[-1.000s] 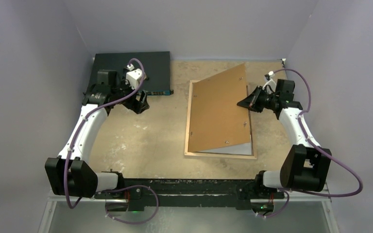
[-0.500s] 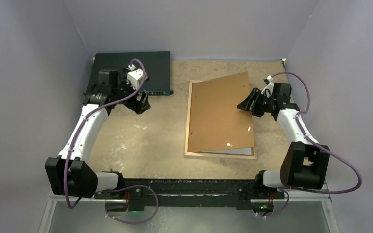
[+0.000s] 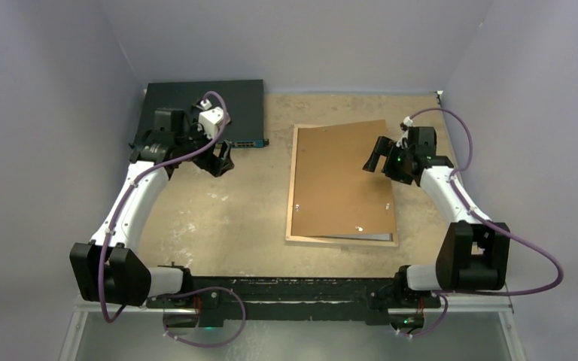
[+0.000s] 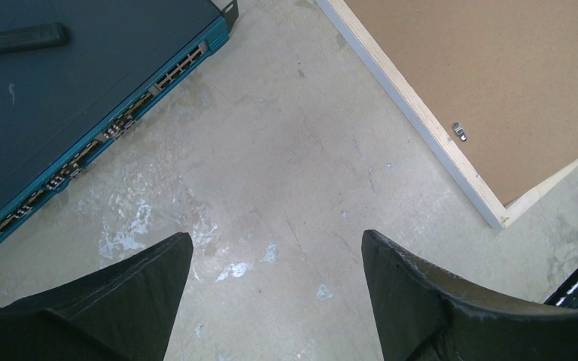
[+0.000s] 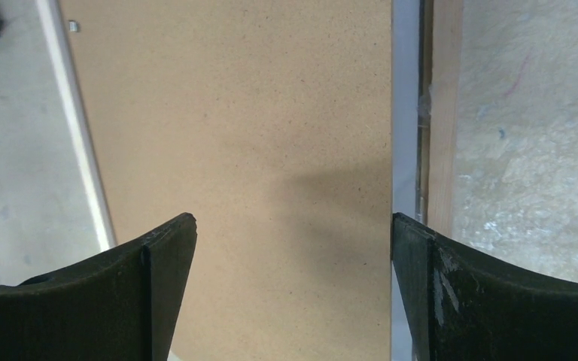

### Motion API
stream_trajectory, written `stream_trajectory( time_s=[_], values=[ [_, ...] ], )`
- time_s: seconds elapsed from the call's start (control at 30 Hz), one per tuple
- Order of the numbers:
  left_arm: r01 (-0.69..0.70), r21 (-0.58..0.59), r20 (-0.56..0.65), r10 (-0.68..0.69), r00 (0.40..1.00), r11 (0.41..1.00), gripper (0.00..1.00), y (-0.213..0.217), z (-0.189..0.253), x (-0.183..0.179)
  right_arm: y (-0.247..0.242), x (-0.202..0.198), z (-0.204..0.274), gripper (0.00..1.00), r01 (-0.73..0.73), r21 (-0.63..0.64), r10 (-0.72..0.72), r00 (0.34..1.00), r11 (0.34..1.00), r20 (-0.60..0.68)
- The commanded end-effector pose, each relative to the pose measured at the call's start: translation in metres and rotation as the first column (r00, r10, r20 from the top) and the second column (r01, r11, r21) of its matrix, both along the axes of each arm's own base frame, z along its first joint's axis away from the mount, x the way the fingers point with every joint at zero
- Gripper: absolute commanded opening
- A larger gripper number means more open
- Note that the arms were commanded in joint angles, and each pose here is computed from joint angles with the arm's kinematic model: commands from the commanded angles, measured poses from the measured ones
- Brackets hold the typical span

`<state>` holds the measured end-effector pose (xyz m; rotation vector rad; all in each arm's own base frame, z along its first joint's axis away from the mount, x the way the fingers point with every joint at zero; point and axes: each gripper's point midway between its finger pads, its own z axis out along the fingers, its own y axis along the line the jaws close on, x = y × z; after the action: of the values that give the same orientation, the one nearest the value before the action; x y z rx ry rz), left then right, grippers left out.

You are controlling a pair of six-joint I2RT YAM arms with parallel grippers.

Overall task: Put the photo into the frame
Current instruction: Place the photo frame item in the photo frame.

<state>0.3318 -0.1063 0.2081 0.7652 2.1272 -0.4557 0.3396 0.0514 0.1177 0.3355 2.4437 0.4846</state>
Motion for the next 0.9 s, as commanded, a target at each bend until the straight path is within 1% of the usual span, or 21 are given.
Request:
stream_trajectory(
  time_s=[0.0, 0.17, 0.33, 0.4, 0.47, 0.6, 0.73, 0.87],
  values=[
    [-0.002, 0.007, 0.029, 0.002, 1.0, 1.0, 0.83, 0.0, 0.004, 0.006, -0.012, 0.011, 0.017, 0.99, 0.068, -0.175, -0.064, 0.998, 0.982, 0.028],
    [-0.02, 0.024, 0.025, 0.02, 1.0, 0.999, 0.85, 0.003, 0.002, 0.009, -0.032, 0.011, 0.023, 0.99, 0.167, -0.277, -0.158, 0.986, 0.946, 0.053],
    [-0.024, 0.038, 0.028, 0.023, 0.999, 0.999, 0.86, 0.005, 0.005, 0.01, -0.042, 0.011, 0.025, 0.99, 0.22, -0.314, -0.207, 0.976, 0.924, 0.073],
    [-0.024, 0.035, 0.026, 0.023, 0.999, 0.999, 0.87, 0.005, 0.005, 0.01, -0.04, 0.014, 0.027, 0.99, 0.23, -0.299, -0.214, 0.973, 0.926, 0.086],
    [-0.02, 0.026, 0.018, 0.02, 1.0, 0.999, 0.87, 0.004, 0.003, 0.008, -0.031, 0.014, 0.026, 0.99, 0.229, -0.238, -0.217, 0.973, 0.944, 0.077],
    [-0.004, -0.002, -0.014, 0.004, 1.0, 1.0, 0.86, -0.004, -0.005, 0.006, -0.025, 0.031, 0.024, 0.99, 0.24, -0.185, -0.222, 0.968, 0.953, 0.115],
    [0.034, -0.013, -0.059, -0.035, 0.998, 0.999, 0.85, -0.024, -0.022, 0.001, -0.023, 0.042, 0.002, 0.99, 0.242, -0.154, -0.234, 0.97, 0.958, 0.067],
    [0.077, -0.014, -0.082, -0.078, 0.994, 0.997, 0.84, -0.046, -0.038, -0.004, -0.035, 0.042, -0.021, 0.99, 0.265, -0.149, -0.262, 0.964, 0.953, 0.038]
  ],
)
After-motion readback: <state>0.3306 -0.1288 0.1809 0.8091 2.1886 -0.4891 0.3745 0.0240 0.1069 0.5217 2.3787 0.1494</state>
